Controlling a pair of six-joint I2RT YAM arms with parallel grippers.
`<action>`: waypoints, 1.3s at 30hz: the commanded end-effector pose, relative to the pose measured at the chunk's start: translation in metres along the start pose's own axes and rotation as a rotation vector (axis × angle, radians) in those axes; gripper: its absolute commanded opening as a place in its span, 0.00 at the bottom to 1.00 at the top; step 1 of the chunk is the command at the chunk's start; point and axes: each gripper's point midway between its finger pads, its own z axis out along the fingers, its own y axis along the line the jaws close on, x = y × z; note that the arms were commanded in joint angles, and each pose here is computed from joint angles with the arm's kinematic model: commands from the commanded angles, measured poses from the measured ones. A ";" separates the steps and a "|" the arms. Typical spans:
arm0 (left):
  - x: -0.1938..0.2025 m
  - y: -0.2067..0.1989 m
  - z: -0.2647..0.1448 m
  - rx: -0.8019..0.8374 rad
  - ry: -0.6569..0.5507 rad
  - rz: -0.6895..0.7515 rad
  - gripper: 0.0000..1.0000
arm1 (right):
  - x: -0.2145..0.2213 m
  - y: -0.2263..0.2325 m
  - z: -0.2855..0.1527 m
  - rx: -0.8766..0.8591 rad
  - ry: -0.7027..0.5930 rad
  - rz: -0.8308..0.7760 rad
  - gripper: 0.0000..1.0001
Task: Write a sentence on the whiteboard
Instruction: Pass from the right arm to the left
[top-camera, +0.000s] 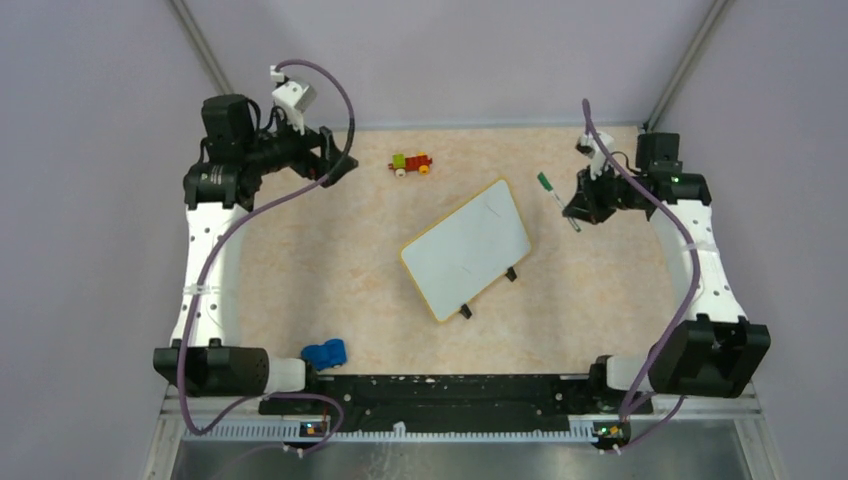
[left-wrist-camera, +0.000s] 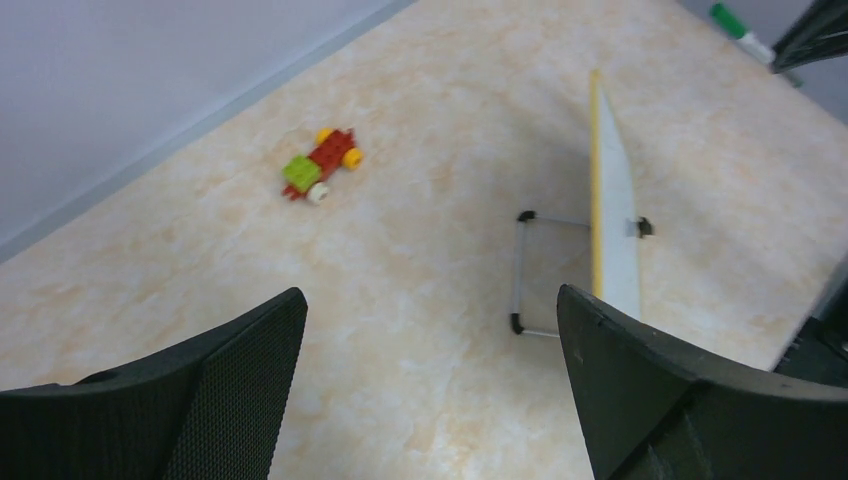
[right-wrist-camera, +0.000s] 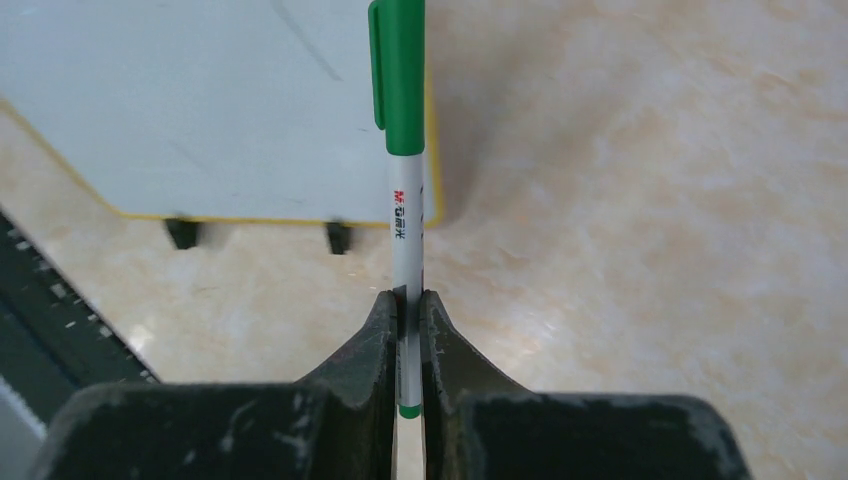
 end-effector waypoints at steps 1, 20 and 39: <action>-0.012 -0.072 0.011 0.280 -0.003 -0.041 0.99 | -0.029 0.092 -0.019 -0.266 -0.061 -0.108 0.00; 0.053 -0.210 0.053 0.748 0.218 -0.341 0.95 | -0.073 0.222 -0.009 -0.390 -0.061 -0.478 0.00; 0.059 -0.232 0.043 0.887 0.248 -0.423 0.58 | -0.074 0.240 -0.001 -0.349 -0.039 -0.564 0.00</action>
